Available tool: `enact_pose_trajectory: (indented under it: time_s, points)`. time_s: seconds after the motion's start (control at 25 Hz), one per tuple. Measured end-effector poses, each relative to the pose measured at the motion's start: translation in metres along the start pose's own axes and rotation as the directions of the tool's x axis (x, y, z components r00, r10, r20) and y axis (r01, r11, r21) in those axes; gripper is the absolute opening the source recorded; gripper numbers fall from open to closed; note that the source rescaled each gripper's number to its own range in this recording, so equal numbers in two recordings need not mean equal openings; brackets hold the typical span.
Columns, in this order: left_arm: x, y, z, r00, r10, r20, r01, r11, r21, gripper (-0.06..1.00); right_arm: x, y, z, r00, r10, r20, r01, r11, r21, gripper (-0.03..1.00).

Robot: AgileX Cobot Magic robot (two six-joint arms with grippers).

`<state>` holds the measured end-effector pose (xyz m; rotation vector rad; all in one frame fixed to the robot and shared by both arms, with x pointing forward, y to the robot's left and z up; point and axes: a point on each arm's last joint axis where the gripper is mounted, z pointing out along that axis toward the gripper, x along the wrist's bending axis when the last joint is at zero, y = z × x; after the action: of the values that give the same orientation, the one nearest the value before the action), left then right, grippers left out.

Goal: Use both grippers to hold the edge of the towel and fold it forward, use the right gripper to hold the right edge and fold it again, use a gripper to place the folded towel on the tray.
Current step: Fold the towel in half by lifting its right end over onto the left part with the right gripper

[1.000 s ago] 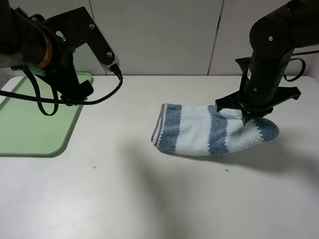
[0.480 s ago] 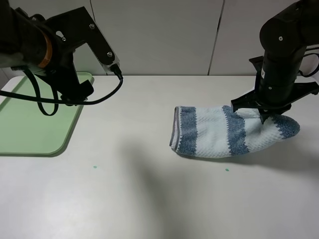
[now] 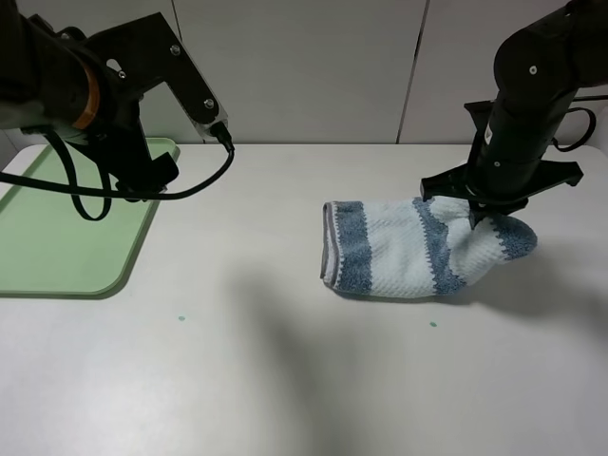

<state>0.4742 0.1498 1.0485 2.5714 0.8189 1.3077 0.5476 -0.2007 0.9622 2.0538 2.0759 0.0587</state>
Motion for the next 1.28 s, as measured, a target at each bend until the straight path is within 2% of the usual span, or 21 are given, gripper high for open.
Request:
enact_pose_trajectory:
  time_s: [0.36,0.84,1.08,1.28]
  points:
    - [0.000,0.000,0.000,1.000,0.000,0.001,0.000,1.000,-0.002,1.00,0.006,0.004,0.000,0.997,0.035,-0.064,-0.038,0.998,-0.044,0.14]
    - [0.000,0.000,0.000,1.000,0.000,0.001,0.000,1.000,-0.002,1.00,0.006,0.005,-0.001,0.997,0.035,-0.070,-0.039,0.998,-0.056,0.14]
    - [0.000,0.000,0.000,1.000,0.000,0.001,0.000,1.000,-0.003,1.00,0.015,0.004,-0.020,0.993,0.004,-0.114,-0.020,0.990,-0.141,0.14]
    - [0.000,0.000,0.000,1.000,0.000,0.001,0.000,1.000,-0.003,1.00,0.018,0.003,-0.025,0.993,-0.009,-0.119,-0.010,0.987,-0.158,0.14]
